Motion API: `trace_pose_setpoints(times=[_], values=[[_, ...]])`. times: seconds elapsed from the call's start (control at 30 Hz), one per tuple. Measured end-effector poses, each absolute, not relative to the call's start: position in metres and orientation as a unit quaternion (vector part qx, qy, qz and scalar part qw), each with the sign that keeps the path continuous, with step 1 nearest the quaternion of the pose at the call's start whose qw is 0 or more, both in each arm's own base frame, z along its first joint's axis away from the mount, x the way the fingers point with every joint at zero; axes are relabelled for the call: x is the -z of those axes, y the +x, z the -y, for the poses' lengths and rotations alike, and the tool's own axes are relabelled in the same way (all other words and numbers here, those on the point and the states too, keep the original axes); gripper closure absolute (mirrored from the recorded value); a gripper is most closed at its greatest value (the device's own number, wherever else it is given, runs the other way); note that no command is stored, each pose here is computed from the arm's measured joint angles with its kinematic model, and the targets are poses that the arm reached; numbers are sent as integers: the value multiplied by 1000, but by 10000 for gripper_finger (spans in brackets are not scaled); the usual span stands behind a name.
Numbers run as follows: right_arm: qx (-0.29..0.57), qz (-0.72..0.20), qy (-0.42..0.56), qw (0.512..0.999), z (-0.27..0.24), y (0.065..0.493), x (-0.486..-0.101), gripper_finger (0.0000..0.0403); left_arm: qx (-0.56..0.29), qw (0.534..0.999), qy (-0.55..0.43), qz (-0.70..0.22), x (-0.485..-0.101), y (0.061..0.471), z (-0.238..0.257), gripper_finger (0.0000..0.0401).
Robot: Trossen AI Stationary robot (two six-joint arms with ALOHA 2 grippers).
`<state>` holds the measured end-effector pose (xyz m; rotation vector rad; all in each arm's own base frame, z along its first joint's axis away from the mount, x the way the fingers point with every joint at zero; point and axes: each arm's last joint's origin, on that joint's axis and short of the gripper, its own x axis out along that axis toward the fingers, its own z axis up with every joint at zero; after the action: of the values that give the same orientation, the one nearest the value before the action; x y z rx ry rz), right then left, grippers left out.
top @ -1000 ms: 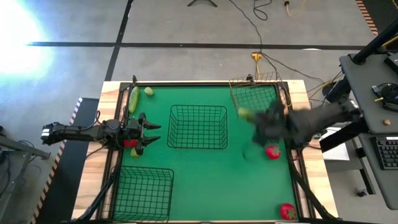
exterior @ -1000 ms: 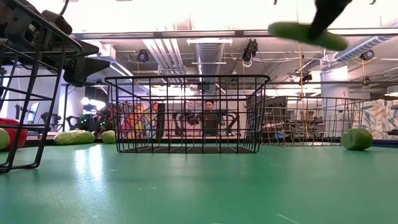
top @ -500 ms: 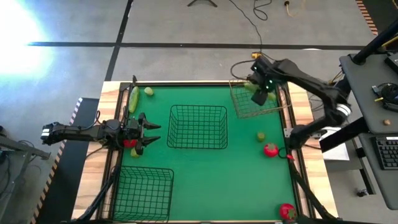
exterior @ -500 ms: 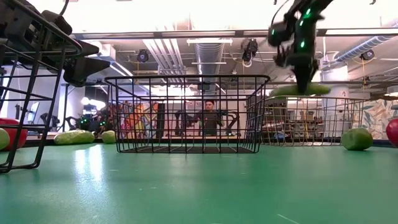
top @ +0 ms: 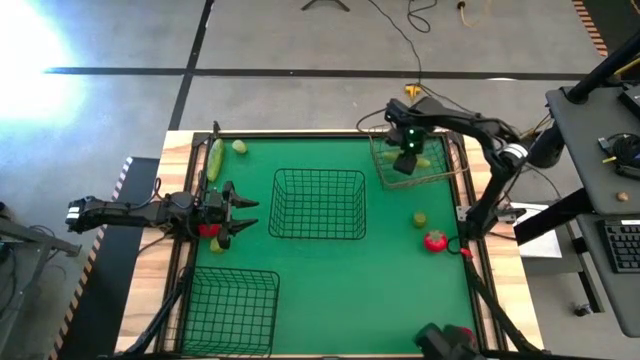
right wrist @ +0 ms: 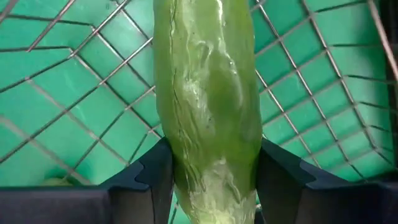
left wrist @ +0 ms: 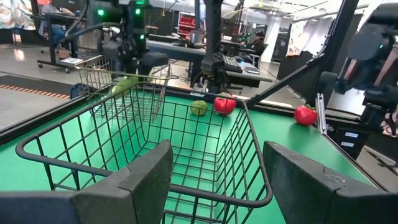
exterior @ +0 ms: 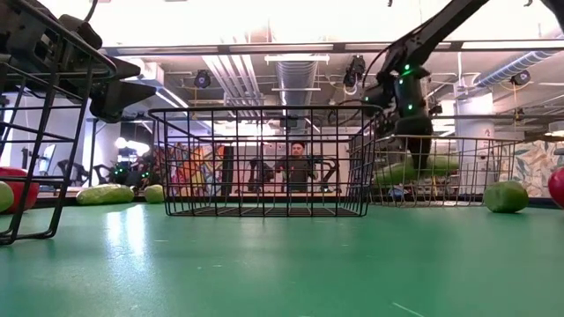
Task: Sort produce into baskets
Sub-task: Put the bottom green cucumber into the gold wire basket, then put the green cucumber into the gold wire basket
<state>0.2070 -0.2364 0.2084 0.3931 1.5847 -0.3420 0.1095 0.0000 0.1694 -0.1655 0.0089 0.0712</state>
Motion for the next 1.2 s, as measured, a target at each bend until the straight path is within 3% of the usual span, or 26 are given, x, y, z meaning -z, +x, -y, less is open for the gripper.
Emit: trace_pose_setpoints(times=[0.53, 0.83, 1.0, 1.2], values=[[190, -748, 155, 617, 253, 209, -176, 164, -36, 996, -83, -5, -169, 109, 0, 168], [217, -743, 172, 609, 242, 201, -219, 120, -34, 996, -84, 17, -173, 109, 0, 168], [267, -684, 156, 661, 212, 198, -274, 114, -29, 992, -96, 72, -184, 109, 0, 168], [240, -535, 135, 799, 148, 201, -330, 128, -14, 975, -119, 188, -206, 105, 0, 168]])
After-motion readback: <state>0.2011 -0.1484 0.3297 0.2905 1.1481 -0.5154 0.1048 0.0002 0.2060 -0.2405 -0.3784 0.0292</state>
